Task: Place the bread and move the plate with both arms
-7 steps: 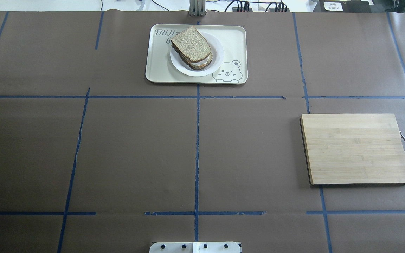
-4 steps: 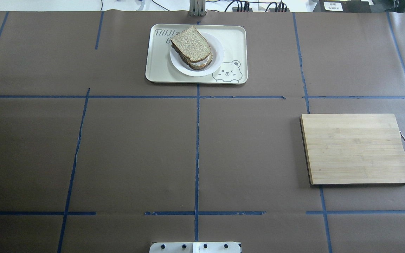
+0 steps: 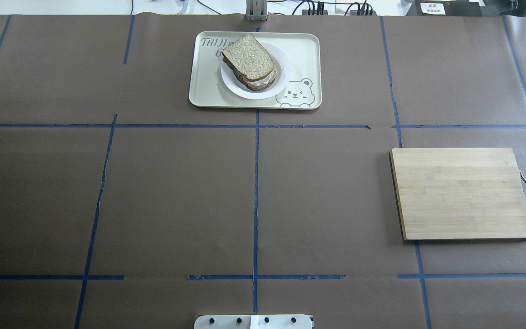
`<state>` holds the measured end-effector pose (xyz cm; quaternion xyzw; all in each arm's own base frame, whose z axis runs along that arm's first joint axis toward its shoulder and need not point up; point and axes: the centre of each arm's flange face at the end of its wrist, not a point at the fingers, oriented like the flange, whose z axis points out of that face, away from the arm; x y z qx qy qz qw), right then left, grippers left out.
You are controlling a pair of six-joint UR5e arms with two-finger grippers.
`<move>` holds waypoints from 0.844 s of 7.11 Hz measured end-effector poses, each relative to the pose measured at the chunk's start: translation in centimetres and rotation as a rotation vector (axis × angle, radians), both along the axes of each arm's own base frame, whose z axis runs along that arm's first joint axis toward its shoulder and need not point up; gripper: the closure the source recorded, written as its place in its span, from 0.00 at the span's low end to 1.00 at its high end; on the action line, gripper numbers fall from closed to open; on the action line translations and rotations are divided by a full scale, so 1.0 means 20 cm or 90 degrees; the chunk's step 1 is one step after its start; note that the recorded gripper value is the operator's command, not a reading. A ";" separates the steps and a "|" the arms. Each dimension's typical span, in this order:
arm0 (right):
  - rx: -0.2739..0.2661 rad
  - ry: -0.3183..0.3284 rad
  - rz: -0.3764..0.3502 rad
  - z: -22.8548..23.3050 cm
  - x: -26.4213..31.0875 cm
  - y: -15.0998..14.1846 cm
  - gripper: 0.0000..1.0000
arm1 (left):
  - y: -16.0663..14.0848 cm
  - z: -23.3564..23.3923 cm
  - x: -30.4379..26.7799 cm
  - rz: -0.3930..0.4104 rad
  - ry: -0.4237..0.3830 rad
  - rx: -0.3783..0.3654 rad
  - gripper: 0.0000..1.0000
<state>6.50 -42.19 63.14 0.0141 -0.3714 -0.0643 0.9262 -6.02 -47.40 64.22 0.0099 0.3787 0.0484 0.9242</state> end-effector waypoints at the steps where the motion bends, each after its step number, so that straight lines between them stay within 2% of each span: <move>1: 0.000 0.000 0.000 0.00 0.00 0.00 0.00 | 0.00 0.00 0.00 0.000 -0.001 -0.002 0.00; 6: 0.001 -0.001 -0.002 0.01 0.00 0.01 0.00 | 0.02 0.02 0.00 0.000 -0.004 -0.007 0.00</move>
